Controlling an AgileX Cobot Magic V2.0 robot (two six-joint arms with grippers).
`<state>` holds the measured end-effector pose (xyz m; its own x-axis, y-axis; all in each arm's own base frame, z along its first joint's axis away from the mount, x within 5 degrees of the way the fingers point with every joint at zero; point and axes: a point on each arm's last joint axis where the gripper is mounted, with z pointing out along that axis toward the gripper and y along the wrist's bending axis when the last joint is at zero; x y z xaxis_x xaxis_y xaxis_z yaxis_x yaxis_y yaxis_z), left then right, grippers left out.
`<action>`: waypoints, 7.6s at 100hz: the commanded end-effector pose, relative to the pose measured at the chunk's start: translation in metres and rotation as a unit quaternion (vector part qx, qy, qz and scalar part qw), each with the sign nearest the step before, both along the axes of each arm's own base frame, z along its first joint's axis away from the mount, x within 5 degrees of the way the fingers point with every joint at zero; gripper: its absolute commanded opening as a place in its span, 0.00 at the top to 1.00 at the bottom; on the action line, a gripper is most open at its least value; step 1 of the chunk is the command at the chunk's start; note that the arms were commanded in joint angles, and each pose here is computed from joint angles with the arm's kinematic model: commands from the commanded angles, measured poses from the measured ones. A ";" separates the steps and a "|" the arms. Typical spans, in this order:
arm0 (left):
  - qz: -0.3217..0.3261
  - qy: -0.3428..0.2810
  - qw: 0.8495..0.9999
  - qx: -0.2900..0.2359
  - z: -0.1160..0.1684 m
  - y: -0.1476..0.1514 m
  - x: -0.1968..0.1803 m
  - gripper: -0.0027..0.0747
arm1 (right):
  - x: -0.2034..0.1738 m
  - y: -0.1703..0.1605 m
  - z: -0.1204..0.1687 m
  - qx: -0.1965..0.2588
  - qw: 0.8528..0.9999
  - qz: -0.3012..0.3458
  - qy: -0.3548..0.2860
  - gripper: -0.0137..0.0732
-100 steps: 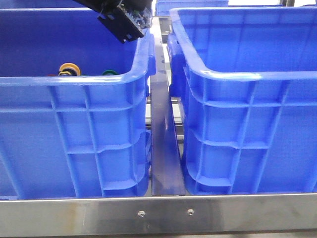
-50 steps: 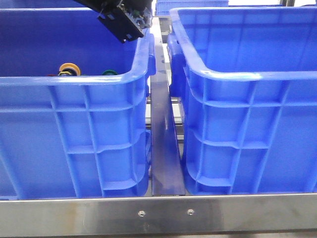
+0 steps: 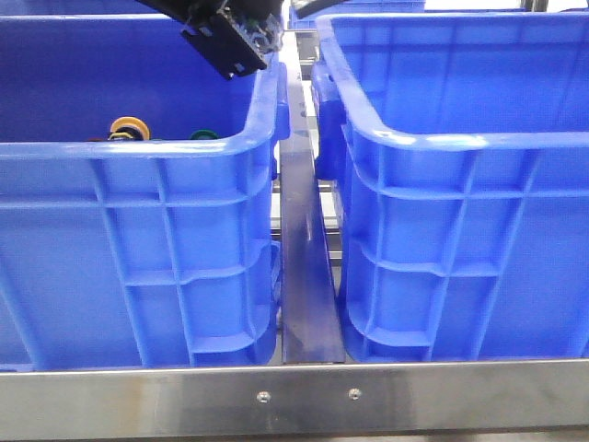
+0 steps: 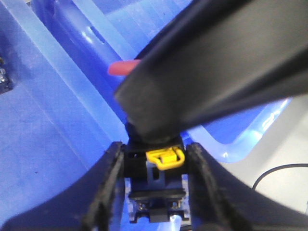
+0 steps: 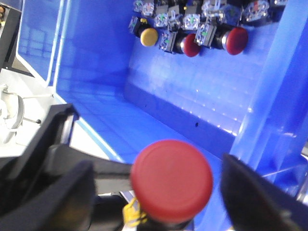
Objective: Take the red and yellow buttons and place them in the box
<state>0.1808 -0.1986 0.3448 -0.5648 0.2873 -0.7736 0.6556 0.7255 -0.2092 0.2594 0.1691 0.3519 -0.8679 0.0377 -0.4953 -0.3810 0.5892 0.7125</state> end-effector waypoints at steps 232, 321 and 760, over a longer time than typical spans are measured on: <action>0.002 -0.034 0.998 -0.048 0.022 0.001 -0.003 0.18 | 0.132 -0.117 -0.090 -0.317 0.823 -0.354 -0.310 0.56; 0.001 -0.030 0.999 -0.044 0.021 0.001 -0.004 0.18 | 0.140 -0.116 -0.101 -0.322 0.828 -0.348 -0.298 0.32; 0.124 0.049 0.989 0.064 0.048 0.039 0.112 0.99 | -0.145 -0.124 -0.013 -0.150 0.880 -0.193 -0.408 0.92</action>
<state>0.3132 -0.1507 0.3646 -0.7907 0.2105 -0.5749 0.3583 0.9205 -0.1558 0.1138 0.0484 0.3270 -0.2186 -0.0272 -0.9754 -0.4519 0.8888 0.0765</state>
